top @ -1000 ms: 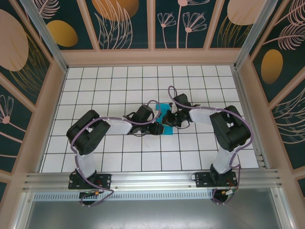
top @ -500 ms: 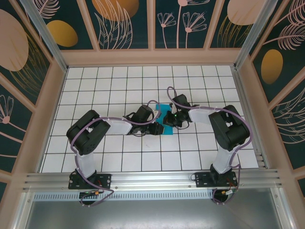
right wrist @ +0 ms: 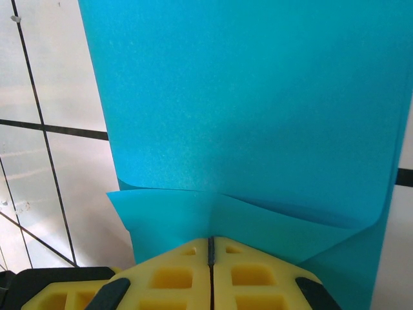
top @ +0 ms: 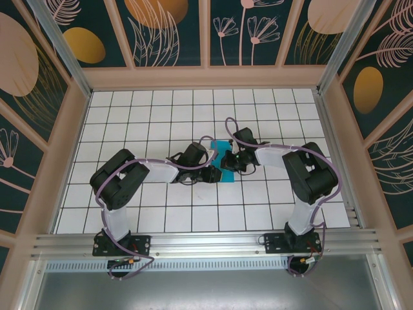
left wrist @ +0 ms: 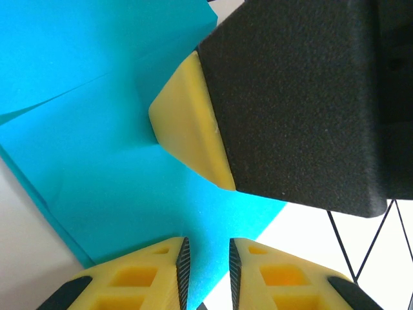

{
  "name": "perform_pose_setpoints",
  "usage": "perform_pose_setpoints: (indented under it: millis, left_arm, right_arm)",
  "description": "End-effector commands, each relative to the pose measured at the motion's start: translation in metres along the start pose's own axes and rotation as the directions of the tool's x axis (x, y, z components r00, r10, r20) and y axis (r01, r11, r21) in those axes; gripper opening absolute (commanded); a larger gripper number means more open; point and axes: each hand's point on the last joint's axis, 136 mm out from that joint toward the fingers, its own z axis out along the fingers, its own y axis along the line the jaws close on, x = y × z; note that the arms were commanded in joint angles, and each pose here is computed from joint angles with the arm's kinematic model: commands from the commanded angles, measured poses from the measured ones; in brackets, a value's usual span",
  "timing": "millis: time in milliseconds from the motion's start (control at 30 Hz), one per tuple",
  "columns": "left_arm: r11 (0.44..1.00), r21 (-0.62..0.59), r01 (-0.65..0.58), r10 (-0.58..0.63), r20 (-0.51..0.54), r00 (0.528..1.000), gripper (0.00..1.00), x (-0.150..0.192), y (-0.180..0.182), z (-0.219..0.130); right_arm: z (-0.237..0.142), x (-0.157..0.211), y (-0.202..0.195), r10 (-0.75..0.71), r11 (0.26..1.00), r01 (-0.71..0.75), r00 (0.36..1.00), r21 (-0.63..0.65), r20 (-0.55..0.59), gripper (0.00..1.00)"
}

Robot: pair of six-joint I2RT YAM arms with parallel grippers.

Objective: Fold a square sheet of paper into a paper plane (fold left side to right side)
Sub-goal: Fold the triangle a second time at the center of the table.

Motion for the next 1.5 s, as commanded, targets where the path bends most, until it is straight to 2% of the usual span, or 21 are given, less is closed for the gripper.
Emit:
perform_pose_setpoints:
  millis: [0,1000,1100,1267,1400,1467]
  left_arm:
    - [0.989,-0.137,0.053,-0.069,-0.118,0.991,0.27,0.046,0.044,0.007]
    - [0.990,-0.126,0.056,-0.071,-0.113,0.991,0.27,0.045,0.042,0.006]
    - [0.995,-0.080,0.053,-0.060,-0.086,0.994,0.30,0.033,0.026,-0.001]
    - [1.000,-0.004,0.005,-0.005,0.007,1.000,0.36,-0.008,-0.017,-0.028]
    - [0.999,0.008,-0.050,0.049,0.086,0.995,0.49,-0.037,-0.043,-0.055]
    - [0.999,-0.009,-0.050,0.051,0.119,0.992,0.56,-0.045,-0.041,-0.066]
  right_arm:
    - [-0.005,-0.012,-0.014,-0.016,0.998,0.012,0.998,0.063,0.055,0.08]
    - [-0.034,-0.041,-0.045,0.014,0.997,-0.025,0.988,0.068,0.154,0.11]
    - [-0.043,-0.044,-0.042,0.011,0.998,-0.022,0.984,0.060,0.175,0.11]
    - [-0.071,-0.049,-0.039,0.004,0.999,-0.015,0.969,0.044,0.248,0.16]
    - [-0.097,-0.051,-0.037,-0.005,1.000,-0.003,0.944,0.022,0.329,0.28]
    - [-0.107,-0.050,-0.036,0.000,1.000,-0.002,0.931,0.003,0.366,0.34]
